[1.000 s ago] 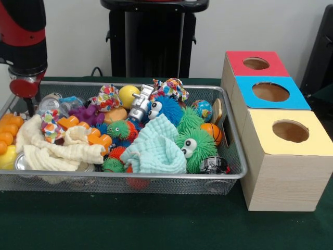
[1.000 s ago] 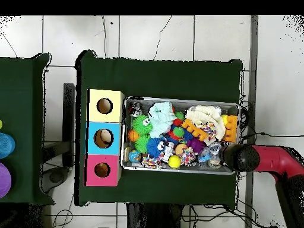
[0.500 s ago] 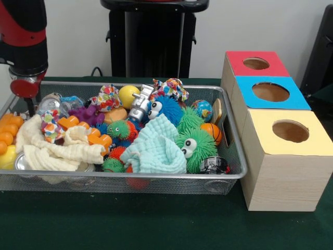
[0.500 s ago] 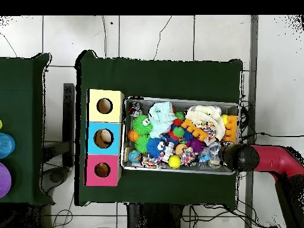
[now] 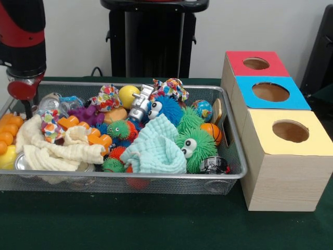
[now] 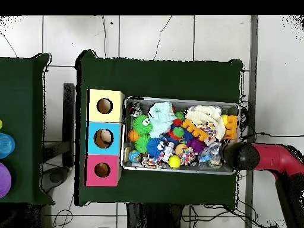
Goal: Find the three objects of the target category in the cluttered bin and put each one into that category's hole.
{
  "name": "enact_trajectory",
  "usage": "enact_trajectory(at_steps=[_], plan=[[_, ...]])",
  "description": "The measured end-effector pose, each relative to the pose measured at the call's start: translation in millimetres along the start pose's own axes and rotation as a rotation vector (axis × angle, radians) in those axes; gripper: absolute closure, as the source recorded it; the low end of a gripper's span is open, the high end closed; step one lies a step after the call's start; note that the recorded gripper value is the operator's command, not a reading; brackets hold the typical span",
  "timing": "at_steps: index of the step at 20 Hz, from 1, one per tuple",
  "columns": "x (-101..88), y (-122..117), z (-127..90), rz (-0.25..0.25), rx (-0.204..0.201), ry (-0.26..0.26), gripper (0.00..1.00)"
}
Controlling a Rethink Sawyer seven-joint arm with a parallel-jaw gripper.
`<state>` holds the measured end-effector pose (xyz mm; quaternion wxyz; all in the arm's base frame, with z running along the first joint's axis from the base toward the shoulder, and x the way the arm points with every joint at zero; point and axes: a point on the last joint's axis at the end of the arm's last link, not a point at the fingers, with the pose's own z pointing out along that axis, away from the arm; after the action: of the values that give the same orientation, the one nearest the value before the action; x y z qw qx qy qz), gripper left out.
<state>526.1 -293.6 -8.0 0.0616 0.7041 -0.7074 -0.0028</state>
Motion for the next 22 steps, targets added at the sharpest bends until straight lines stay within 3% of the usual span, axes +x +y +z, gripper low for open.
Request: enact_trajectory(at_steps=[12, 22], plan=[[2.6, -28, -2, -0.028, 0.091, 0.045, 0.00], [-0.9, -36, 3, -0.062, 0.094, 0.078, 0.00]])
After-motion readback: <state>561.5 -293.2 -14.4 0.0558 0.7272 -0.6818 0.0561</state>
